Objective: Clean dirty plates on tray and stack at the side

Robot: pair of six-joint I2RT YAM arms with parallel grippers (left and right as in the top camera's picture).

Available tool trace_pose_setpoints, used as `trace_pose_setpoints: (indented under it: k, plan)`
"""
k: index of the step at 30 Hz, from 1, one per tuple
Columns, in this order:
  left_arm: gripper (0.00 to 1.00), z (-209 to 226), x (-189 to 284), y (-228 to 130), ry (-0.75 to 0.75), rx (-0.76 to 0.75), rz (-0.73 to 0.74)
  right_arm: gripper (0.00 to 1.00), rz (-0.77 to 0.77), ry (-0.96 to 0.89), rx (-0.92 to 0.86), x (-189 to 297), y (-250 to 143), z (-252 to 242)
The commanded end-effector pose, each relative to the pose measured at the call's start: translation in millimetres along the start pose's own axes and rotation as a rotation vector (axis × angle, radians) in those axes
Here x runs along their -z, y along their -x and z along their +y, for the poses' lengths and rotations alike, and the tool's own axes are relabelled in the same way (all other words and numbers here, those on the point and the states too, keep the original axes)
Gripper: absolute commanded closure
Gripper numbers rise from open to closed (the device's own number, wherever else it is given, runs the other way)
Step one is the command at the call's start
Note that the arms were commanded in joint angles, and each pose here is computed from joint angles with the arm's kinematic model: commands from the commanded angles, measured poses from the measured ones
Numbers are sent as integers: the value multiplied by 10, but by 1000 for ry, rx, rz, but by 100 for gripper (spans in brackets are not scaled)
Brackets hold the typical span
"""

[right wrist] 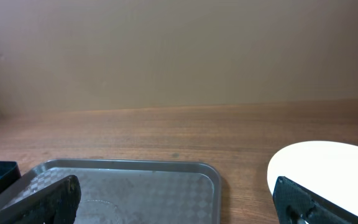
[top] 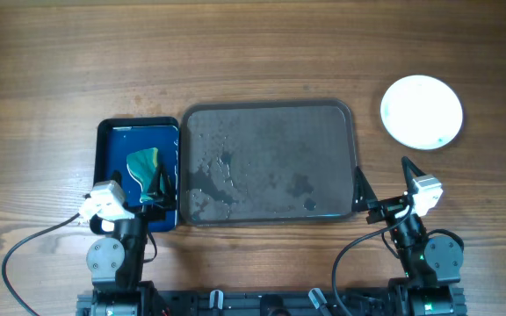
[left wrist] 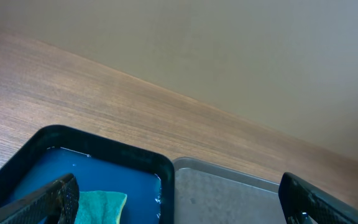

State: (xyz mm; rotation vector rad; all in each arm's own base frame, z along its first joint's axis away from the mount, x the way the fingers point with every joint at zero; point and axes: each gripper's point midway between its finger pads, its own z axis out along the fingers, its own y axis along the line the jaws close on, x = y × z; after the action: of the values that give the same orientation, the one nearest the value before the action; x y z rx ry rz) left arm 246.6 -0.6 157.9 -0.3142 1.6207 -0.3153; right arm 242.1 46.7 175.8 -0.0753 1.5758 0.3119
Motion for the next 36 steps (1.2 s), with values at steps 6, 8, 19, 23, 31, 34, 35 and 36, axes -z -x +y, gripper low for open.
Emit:
trace_pose_setpoints:
  k: [6,8,19,23,31,34,35,36]
  plan:
    - [0,-19,4,-19,-14,2,9,0,-12,10,21,8,26,15]
    - [0,-19,4,-19,-14,2,9,0,-12,10,20,8,26,15]
    - [0,-19,4,-19,-14,2,9,0,-11,10,20,7,24,15]
    - [0,-19,4,-20,-14,2,10,1,-11,10,20,7,24,15]
    - [0,-19,4,-20,-14,2,10,0,-11,10,20,7,24,14]
    - [0,2,3,-10,-2,-7,4,0,-11,10,20,7,24,14]
    - [0,61,4,13,32,-9,-10,0,-11,10,20,7,24,14]
    - [0,98,6,29,54,-9,-19,0,-11,10,20,7,24,15]
